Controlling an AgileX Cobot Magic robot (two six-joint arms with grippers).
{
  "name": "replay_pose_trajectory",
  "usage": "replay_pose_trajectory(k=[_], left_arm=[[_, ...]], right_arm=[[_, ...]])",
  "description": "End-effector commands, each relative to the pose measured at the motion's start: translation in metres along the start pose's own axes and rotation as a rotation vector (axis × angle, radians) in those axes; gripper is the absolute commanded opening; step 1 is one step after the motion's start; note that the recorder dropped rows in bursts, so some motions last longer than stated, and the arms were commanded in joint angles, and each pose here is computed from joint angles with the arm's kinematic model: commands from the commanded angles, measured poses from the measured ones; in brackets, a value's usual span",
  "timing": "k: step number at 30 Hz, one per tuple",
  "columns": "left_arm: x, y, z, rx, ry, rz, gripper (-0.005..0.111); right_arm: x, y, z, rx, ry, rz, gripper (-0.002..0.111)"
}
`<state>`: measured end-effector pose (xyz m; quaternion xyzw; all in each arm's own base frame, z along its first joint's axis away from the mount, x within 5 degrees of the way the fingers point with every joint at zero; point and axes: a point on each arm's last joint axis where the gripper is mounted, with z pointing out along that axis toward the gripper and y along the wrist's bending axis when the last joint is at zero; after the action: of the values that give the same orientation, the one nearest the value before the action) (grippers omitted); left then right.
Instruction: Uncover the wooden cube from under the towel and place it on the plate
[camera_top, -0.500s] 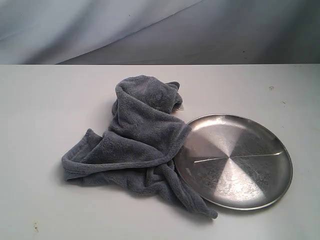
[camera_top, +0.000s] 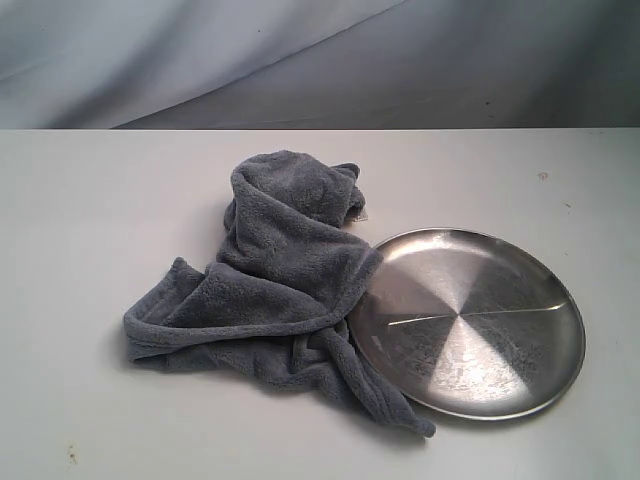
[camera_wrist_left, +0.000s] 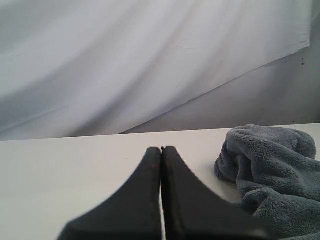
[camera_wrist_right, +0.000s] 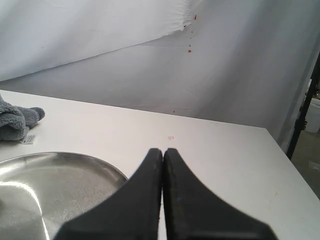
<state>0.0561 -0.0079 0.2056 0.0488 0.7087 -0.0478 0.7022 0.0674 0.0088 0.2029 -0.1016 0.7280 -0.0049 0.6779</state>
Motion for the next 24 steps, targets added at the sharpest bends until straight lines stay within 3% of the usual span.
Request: replay_pose_trajectory(k=[1, 24], left_arm=[[0.0003, 0.0002, -0.0001, -0.003, -0.011, -0.005, 0.000], [0.0003, 0.0002, -0.0001, -0.003, -0.011, -0.005, 0.000]], right_arm=[[0.0010, -0.0003, -0.0002, 0.006, 0.000, -0.016, 0.000], [-0.0064, -0.0004, -0.0005, 0.007, -0.082, 0.012, 0.000]])
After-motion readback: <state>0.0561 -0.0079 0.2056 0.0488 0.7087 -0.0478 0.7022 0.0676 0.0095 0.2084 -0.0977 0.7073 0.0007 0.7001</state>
